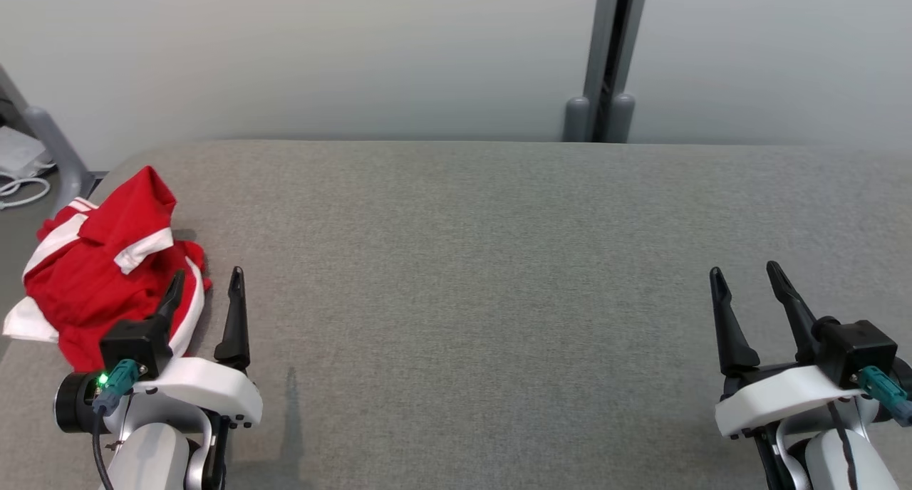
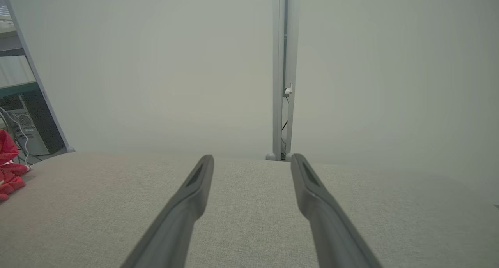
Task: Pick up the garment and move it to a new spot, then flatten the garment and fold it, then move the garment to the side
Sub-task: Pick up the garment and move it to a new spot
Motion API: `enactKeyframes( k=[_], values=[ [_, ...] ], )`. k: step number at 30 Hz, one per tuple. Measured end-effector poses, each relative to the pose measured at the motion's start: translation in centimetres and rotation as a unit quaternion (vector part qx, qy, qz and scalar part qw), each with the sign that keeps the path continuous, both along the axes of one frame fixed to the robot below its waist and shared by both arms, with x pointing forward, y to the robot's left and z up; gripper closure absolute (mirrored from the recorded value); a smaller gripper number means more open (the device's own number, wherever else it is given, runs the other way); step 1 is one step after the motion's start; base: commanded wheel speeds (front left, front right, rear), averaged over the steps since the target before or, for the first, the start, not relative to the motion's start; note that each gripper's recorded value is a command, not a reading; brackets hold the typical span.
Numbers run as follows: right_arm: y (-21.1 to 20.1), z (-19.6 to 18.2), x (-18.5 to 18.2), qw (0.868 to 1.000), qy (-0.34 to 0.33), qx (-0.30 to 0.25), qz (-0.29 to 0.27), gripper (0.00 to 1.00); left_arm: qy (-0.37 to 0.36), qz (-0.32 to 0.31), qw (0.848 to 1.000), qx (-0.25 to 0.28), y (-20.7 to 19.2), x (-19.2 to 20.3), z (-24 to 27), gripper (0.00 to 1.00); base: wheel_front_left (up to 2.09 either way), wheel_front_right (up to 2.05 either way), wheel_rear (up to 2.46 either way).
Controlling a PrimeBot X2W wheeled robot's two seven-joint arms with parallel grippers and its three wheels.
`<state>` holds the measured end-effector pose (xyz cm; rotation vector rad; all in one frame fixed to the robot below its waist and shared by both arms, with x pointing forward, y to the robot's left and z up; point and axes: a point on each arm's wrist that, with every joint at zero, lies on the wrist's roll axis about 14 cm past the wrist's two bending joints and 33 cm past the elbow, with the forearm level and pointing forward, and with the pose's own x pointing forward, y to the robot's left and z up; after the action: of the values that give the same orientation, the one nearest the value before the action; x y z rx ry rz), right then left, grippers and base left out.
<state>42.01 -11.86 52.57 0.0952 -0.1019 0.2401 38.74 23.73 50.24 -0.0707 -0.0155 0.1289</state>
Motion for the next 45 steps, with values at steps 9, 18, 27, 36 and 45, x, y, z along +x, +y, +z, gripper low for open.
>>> enactKeyframes(
  k=[9, 18, 27, 36, 45],
  values=[
    [6.4, 0.6, 1.2, 0.996, -0.007, 0.002, 0.084, 0.0, -0.003, 0.087, 0.996, -0.01, 5.8, -3.3, 0.1, 0.0, 0.0, 0.0, 0.0],
    [11.5, 0.9, 1.5, 0.989, -0.008, 0.01, 0.149, 0.0, -0.004, 0.153, 0.988, -0.015, 9.4, -6.9, 0.0, 0.0, 0.0, 0.0, 0.0],
    [13.1, 1.0, 1.4, 0.986, -0.009, 0.013, 0.168, 0.0, -0.005, 0.17, 0.985, -0.019, 10.3, -8.1, 0.0, 0.0, 0.0, 0.0, 0.0],
    [13.1, 0.8, 1.7, 0.986, -0.006, 0.015, 0.168, 0.0, -0.007, 0.164, 0.986, -0.016, 10.2, -7.3, 0.2, 0.0, 0.0, 0.0, 0.0],
    [12.9, 1.0, 3.8, 0.986, -0.014, 0.005, 0.167, 0.0, -0.05, 0.155, 0.987, -0.008, 11.6, -2.1, 4.1, 0.0, 0.0, 0.0, 0.0]
  ],
)
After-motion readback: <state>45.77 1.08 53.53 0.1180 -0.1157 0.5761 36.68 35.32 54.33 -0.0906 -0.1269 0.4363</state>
